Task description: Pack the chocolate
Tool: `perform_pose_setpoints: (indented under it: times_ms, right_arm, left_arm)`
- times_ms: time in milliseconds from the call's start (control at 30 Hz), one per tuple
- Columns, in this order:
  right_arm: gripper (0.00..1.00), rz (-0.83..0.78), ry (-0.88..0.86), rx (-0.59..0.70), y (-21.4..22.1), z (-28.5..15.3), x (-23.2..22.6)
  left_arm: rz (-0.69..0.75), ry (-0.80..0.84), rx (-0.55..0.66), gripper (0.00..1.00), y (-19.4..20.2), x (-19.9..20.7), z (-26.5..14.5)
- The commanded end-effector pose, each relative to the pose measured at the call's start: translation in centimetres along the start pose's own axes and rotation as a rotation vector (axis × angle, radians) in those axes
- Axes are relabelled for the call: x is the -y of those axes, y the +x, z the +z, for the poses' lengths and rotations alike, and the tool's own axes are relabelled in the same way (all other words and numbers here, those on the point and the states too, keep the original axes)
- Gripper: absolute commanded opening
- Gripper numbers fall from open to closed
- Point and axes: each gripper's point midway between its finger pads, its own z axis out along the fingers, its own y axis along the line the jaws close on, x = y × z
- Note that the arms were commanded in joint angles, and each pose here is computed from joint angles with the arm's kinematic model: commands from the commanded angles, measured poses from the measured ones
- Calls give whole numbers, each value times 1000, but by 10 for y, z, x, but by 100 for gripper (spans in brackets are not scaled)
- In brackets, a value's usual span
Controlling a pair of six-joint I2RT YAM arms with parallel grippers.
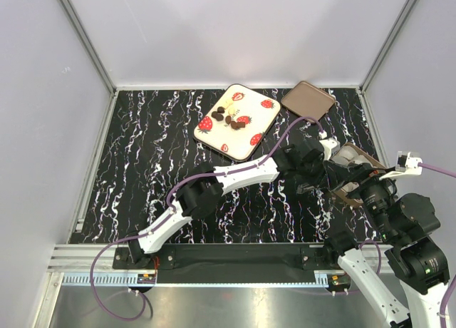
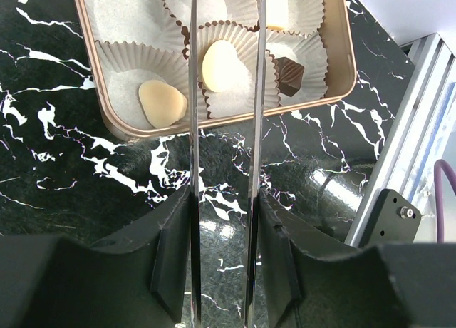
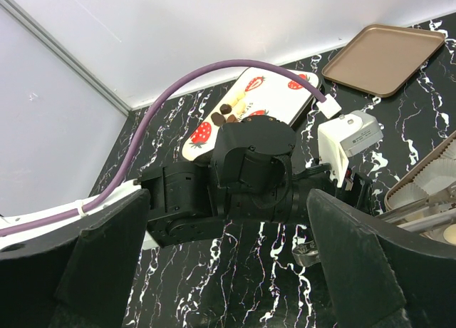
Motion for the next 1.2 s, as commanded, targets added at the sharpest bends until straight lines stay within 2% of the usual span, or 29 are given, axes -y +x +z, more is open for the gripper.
perform_pose_setpoints:
  times_ms: [0,1167]
  right_arm:
    - [99,-12,5,45,-11,0,0]
    - [99,-8,-3,41,-11,2,-2]
  left_arm:
    - [24,67,115,42,-41,23,-9]
    - [36,16,135,45,-44,14,-13]
